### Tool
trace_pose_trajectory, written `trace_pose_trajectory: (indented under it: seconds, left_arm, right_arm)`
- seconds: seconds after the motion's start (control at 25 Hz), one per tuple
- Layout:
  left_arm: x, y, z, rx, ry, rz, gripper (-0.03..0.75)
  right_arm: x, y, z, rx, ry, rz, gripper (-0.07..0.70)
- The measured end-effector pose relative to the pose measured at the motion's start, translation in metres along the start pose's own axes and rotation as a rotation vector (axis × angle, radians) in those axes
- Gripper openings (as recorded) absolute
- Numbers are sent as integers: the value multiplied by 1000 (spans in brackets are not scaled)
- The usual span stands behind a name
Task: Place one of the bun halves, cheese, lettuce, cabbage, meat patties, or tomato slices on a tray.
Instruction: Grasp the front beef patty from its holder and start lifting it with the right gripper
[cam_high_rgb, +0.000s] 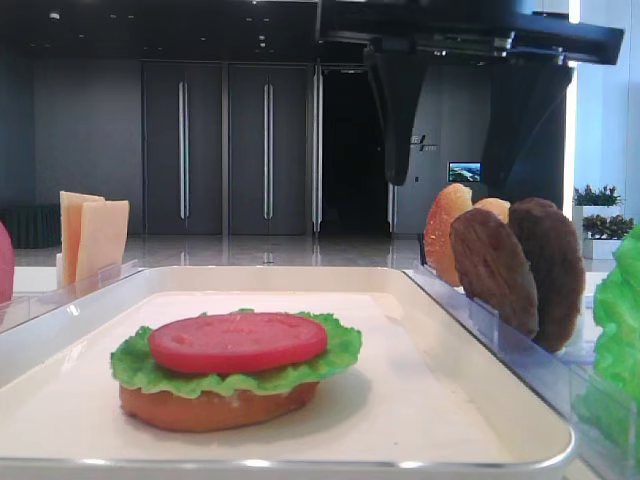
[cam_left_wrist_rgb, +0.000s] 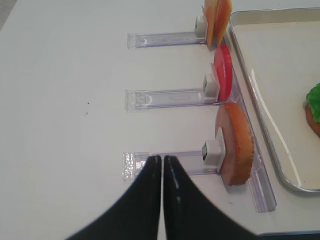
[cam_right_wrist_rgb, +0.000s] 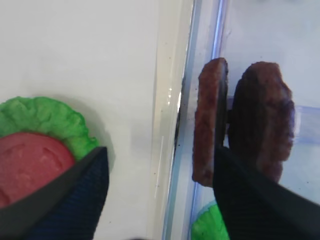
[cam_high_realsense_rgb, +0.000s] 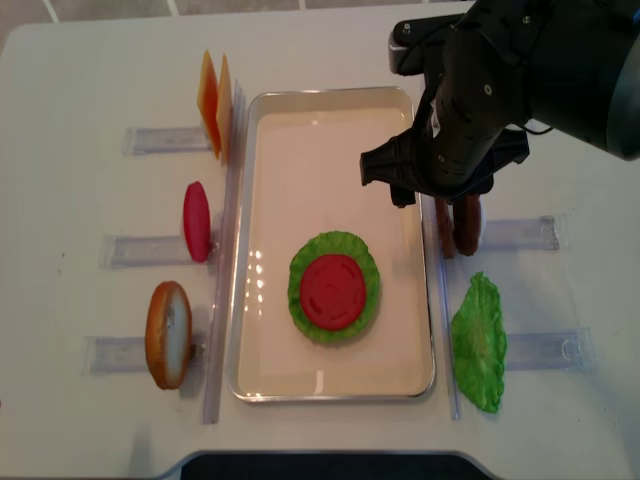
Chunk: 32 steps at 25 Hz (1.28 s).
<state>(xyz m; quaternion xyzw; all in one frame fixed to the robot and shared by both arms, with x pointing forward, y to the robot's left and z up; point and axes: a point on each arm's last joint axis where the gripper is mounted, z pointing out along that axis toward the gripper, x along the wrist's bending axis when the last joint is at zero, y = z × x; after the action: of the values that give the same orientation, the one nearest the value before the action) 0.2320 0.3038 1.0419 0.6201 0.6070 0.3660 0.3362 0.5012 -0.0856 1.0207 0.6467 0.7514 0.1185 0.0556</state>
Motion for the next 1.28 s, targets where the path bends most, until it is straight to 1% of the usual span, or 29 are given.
trace_pose_trajectory:
  seconds: [0.36,0.64,0.92,1.28]
  left_arm:
    - [0,0,0,0,0,0,0]
    - [0,0,0,0,0,0,0]
    - [0,0,0,0,0,0,0]
    - [0,0,0,1,-1,0,0]
  right_arm:
    - [0,2,17,28,-41,-16,461]
    - [-4,4,19,15,-78,-43,461]
    - [-9,6,19,19,-90,-30,461]
    - [-9,6,27,40,-100,-28,461]
